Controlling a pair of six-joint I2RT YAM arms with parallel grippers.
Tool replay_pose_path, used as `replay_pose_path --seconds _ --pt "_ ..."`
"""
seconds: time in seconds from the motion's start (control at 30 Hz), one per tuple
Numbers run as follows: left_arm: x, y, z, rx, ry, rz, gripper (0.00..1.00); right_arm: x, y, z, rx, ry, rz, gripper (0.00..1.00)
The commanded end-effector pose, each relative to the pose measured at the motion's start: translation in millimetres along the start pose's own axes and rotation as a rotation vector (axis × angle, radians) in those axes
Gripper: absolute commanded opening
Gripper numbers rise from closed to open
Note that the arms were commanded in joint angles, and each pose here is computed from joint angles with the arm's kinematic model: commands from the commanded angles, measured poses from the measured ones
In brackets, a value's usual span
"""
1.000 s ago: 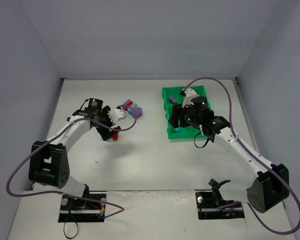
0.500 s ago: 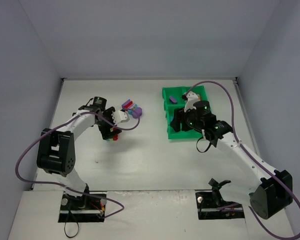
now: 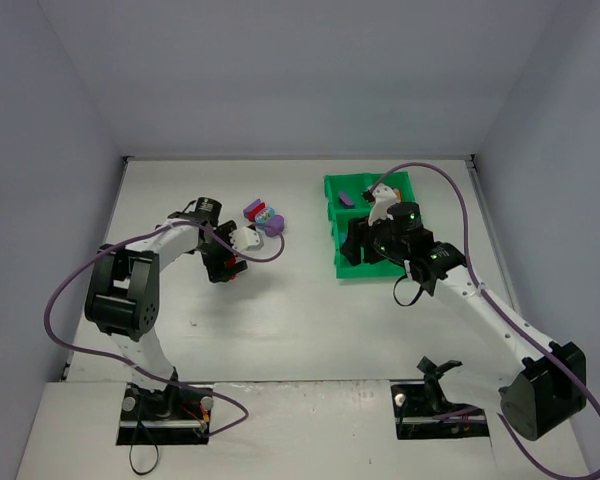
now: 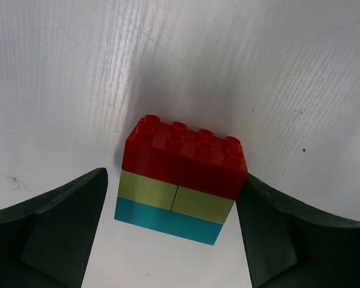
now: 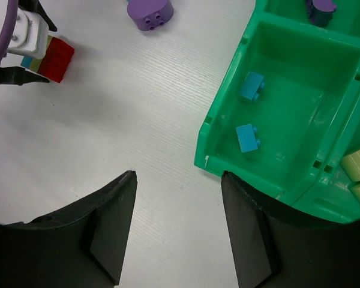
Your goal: Sort the legos into containers by color
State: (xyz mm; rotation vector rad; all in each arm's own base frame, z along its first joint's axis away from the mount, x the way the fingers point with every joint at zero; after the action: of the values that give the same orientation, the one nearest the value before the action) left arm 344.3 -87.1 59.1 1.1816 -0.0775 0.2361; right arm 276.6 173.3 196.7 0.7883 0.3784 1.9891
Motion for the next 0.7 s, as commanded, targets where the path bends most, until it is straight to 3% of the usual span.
replay_pose_path --seconds 0.0,0.1,0.13,0.23,0.37,0.5,0.67 --pt "11.1 7.0 12.7 -0.035 -0.036 0.048 0.77 9.2 1.0 11.3 -0.051 0.027 0.046 0.55" --pt "10.7 8.9 17.7 -0.053 -0.016 0.047 0.59 10.0 0.3 13.2 -0.052 0.028 0.048 0.54" --pt "11.6 12.0 22.1 -0.069 0.0 0.046 0.37 10.0 0.1 14.7 -0.054 0.027 0.047 0.54" --pt "10.3 18.8 32.3 -0.11 0.023 0.047 0.16 12.8 -0.1 18.2 -0.058 0.023 0.055 0.53" --pt "14.7 37.9 59.1 -0.197 0.029 0.124 0.13 22.2 0.5 28.1 -0.065 0.001 0.09 0.52" --pt "15.6 73.8 100.2 -0.338 0.036 0.302 0.1 37.6 1.4 45.0 -0.076 -0.062 0.142 0.52" --pt "7.8 107.4 149.6 -0.484 -0.01 0.47 0.1 61.9 -3.9 61.2 -0.052 -0.217 0.209 0.53"
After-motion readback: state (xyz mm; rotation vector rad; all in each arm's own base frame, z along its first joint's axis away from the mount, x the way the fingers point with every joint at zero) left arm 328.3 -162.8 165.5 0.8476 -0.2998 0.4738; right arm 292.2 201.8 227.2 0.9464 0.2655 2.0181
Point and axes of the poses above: each gripper's point midway between its finger pads, its own y axis back along the fingers, its own x axis along the line the jaws close on, z = x × y, the point moved 3 cm from there along y, back along the fingers, and after that the axes turned 10 degrees about -y, right-handed, at the moved point
